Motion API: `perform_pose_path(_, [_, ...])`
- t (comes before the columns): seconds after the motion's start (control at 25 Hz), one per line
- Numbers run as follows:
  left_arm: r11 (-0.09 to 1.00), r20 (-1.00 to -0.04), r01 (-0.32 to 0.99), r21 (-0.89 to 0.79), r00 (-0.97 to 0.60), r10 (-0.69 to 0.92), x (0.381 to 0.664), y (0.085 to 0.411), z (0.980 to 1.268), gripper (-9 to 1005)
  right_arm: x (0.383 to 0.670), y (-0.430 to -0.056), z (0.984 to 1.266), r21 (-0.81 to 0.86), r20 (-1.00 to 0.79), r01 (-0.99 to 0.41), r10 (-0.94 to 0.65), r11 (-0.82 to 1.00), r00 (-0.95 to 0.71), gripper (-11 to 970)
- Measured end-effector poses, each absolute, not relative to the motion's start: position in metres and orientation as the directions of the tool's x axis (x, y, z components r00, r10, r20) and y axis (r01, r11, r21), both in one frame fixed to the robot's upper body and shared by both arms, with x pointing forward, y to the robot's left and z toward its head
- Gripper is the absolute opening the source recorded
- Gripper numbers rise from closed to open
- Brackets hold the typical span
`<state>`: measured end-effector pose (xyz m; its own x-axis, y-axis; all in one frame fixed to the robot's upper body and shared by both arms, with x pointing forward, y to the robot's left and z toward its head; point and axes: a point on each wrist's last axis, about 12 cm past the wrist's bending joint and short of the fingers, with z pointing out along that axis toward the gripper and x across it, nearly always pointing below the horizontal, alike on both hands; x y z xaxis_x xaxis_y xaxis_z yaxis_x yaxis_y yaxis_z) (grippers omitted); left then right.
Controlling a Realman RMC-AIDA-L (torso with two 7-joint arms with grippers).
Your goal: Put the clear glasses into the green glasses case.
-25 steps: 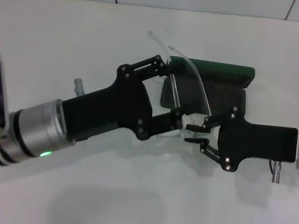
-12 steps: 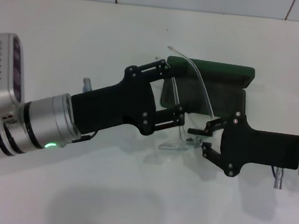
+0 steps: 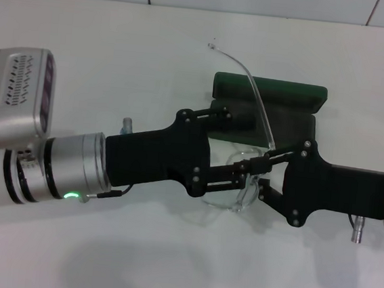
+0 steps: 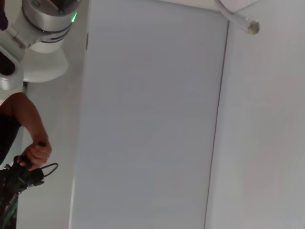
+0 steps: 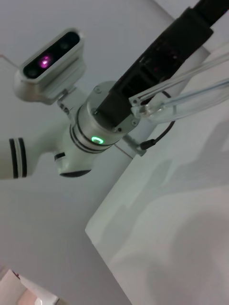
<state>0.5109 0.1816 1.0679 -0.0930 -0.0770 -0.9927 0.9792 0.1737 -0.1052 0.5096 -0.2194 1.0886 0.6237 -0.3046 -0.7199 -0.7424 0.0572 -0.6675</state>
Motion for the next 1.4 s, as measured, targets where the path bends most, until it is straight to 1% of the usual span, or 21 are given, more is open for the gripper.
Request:
perform_pose_path(0.16, [0.150, -0.990, 0.981, -0.120, -0.107, -0.092, 0.509, 0.181, 1.070, 681, 0.507, -0.220, 1.088, -0.671, -0.717, -0.739, -0.300, 0.054, 0.629, 162])
perform_pose_path(0.32, [0.116, -0.985, 0.988, -0.104, -0.087, -0.146, 0.505, 0.184, 1.078, 681, 0.505, -0.223, 1.086, -0.666, -0.722, -0.744, -0.305, 0.060, 0.621, 164])
perform_pose_path(0.4, [0.131, -0.981, 0.987, -0.094, -0.070, -0.179, 0.503, 0.189, 1.081, 681, 0.503, -0.224, 1.085, -0.660, -0.727, -0.749, -0.303, 0.061, 0.616, 166])
perform_pose_path(0.52, [0.218, -0.978, 0.973, -0.081, -0.035, -0.204, 0.502, 0.208, 1.080, 681, 0.497, -0.227, 1.087, -0.645, -0.746, -0.762, -0.261, 0.055, 0.613, 167])
perform_pose_path(0.6, [0.302, -0.979, 0.951, -0.071, -0.009, -0.202, 0.501, 0.224, 1.077, 681, 0.493, -0.230, 1.092, -0.630, -0.764, -0.774, -0.221, 0.057, 0.606, 169])
perform_pose_path(0.72, [0.436, -0.989, 0.899, -0.038, 0.030, -0.146, 0.499, 0.244, 1.066, 681, 0.487, -0.236, 1.104, -0.586, -0.807, -0.809, -0.124, 0.048, 0.577, 171])
perform_pose_path(0.8, [0.505, -0.994, 0.863, 0.012, 0.065, -0.087, 0.496, 0.250, 1.056, 681, 0.483, -0.238, 1.111, -0.554, -0.832, -0.832, -0.063, 0.025, 0.552, 172])
perform_pose_path(0.92, [0.546, -0.993, 0.833, 0.091, 0.118, -0.016, 0.491, 0.246, 1.046, 681, 0.480, -0.235, 1.120, -0.501, -0.865, -0.865, 0.007, -0.015, 0.501, 174])
perform_pose_path(1.0, [0.533, -0.987, 0.834, 0.142, 0.160, 0.014, 0.488, 0.238, 1.043, 681, 0.483, -0.229, 1.127, -0.444, -0.896, -0.895, 0.041, -0.050, 0.442, 175])
perform_pose_path(1.04, [0.502, -0.980, 0.846, 0.180, 0.196, 0.021, 0.488, 0.229, 1.043, 681, 0.485, -0.226, 1.129, -0.418, -0.909, -0.906, 0.049, -0.066, 0.415, 175])
perform_pose_path(1.08, [0.502, -0.980, 0.846, 0.180, 0.196, 0.021, 0.488, 0.229, 1.043, 681, 0.487, -0.223, 1.131, -0.392, -0.920, -0.917, 0.054, -0.079, 0.388, 176])
perform_pose_path(1.12, [0.479, -0.976, 0.854, 0.201, 0.218, 0.019, 0.488, 0.223, 1.044, 681, 0.487, -0.223, 1.131, -0.392, -0.920, -0.917, 0.054, -0.079, 0.388, 177])
perform_pose_path(1.16, [0.456, -0.970, 0.862, 0.222, 0.243, 0.012, 0.488, 0.218, 1.045, 681, 0.495, -0.214, 1.135, -0.273, -0.962, -0.954, 0.057, -0.121, 0.268, 177])
perform_pose_path(1.28, [0.429, -0.951, 0.861, 0.274, 0.308, -0.010, 0.488, 0.209, 1.050, 681, 0.503, -0.206, 1.136, -0.159, -0.987, -0.976, 0.046, -0.150, 0.154, 179])
perform_pose_path(1.4, [0.430, -0.920, 0.834, 0.346, 0.392, -0.021, 0.486, 0.204, 1.054, 681, 0.510, -0.199, 1.135, -0.046, -0.999, -0.983, 0.023, -0.177, 0.043, 181])
